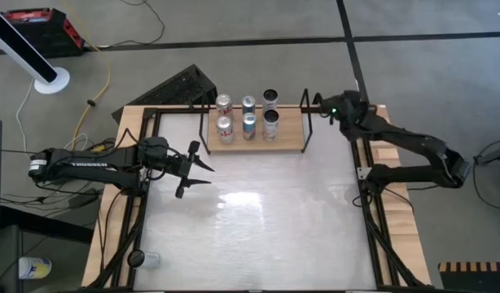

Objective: Place canned beverage on shelf
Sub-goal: Put the top white yellow soda can on the shelf

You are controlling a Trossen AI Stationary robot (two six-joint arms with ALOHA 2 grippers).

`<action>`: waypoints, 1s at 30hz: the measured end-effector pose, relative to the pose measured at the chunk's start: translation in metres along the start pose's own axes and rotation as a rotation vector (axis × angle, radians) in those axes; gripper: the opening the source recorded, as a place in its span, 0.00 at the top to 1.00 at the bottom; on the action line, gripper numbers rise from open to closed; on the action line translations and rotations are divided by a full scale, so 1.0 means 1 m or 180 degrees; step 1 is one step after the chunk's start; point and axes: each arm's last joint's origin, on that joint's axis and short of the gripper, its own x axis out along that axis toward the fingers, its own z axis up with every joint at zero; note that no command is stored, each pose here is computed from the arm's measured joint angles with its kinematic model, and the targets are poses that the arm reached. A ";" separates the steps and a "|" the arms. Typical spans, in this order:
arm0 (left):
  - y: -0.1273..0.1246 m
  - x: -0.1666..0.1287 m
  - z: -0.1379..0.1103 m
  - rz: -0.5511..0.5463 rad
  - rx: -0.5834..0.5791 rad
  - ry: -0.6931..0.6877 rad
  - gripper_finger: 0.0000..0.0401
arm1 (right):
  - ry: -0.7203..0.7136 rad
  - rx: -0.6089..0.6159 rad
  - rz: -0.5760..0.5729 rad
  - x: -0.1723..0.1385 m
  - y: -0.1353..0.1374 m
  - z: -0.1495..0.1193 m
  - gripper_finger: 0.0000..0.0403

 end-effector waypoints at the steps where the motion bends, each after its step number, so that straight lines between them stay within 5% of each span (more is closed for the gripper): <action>1: 0.000 0.000 0.000 0.0001 0.0000 0.0000 0.58 | -0.0092 -0.0042 0.0027 -0.005 0.000 0.008 0.31; 14: 0.000 0.000 0.000 0.0009 0.0039 0.0002 0.58 | -0.1224 -0.0288 0.1016 -0.055 0.039 0.104 0.31; 22: 0.000 0.000 -0.001 0.0012 0.0027 0.0049 0.58 | -0.0964 -0.0875 0.1657 -0.024 0.088 0.092 0.31; 30: 0.000 0.000 -0.002 0.0019 0.0046 0.0085 0.58 | -0.0573 -0.1041 0.2119 0.003 0.101 0.075 0.31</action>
